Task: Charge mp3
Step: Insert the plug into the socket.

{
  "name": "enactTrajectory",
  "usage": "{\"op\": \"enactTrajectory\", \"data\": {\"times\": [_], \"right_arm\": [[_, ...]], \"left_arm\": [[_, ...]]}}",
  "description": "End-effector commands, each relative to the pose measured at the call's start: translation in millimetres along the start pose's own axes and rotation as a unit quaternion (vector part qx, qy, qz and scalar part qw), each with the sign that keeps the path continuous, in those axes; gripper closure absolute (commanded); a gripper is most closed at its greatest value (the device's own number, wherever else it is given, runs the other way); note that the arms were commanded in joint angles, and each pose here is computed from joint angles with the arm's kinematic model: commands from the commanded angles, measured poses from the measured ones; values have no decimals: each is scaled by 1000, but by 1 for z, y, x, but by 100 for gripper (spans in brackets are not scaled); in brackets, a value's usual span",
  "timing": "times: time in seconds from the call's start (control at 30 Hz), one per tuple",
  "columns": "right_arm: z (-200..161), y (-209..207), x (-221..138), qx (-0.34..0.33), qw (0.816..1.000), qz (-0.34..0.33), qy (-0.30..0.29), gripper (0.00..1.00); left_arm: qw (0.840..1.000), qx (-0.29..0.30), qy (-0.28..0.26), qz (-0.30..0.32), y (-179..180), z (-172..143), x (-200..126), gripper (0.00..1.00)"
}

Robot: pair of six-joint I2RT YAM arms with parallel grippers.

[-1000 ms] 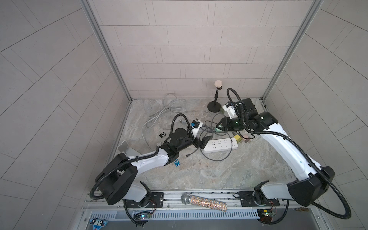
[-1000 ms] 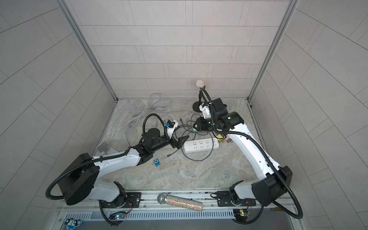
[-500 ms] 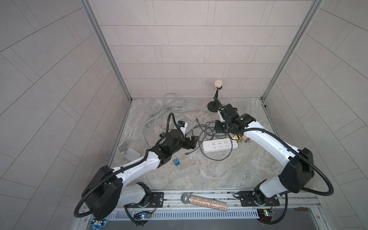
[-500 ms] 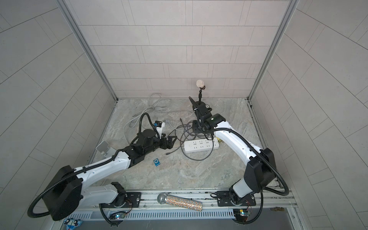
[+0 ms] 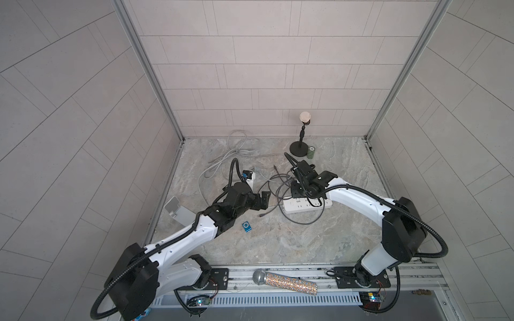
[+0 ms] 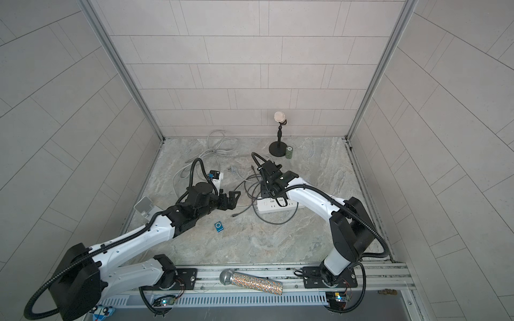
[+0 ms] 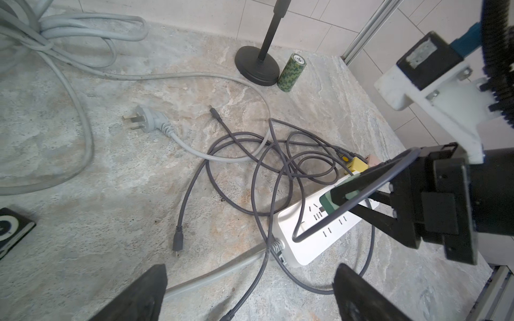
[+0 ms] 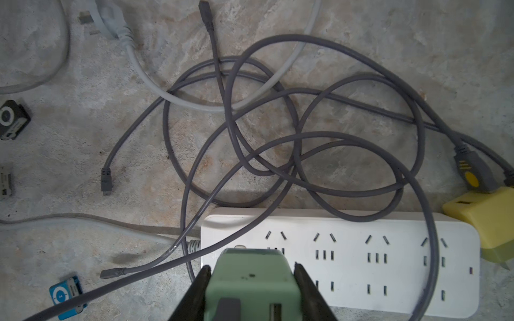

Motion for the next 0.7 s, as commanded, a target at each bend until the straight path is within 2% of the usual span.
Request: {"op": "enactTrajectory", "data": {"times": [0.0, 0.67], "right_arm": [[-3, -3, 5, -1, 1000, -23, -6, 100], [-20, -13, 26, -20, 998, -57, 9, 100]], "left_arm": [[1000, 4, -17, 11, -1, 11, -7, 1], [999, 12, -25, 24, 5, 17, -14, 1]]}}
Point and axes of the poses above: each gripper's point midway between its finger pads, its own x axis out along the fingers, its own y axis along the line the jaws close on, z = x × y, the point moved 4 cm from there along -x, back along the fingers, and after that the axes turned 7 degrees about -x, right-handed, at the moved point
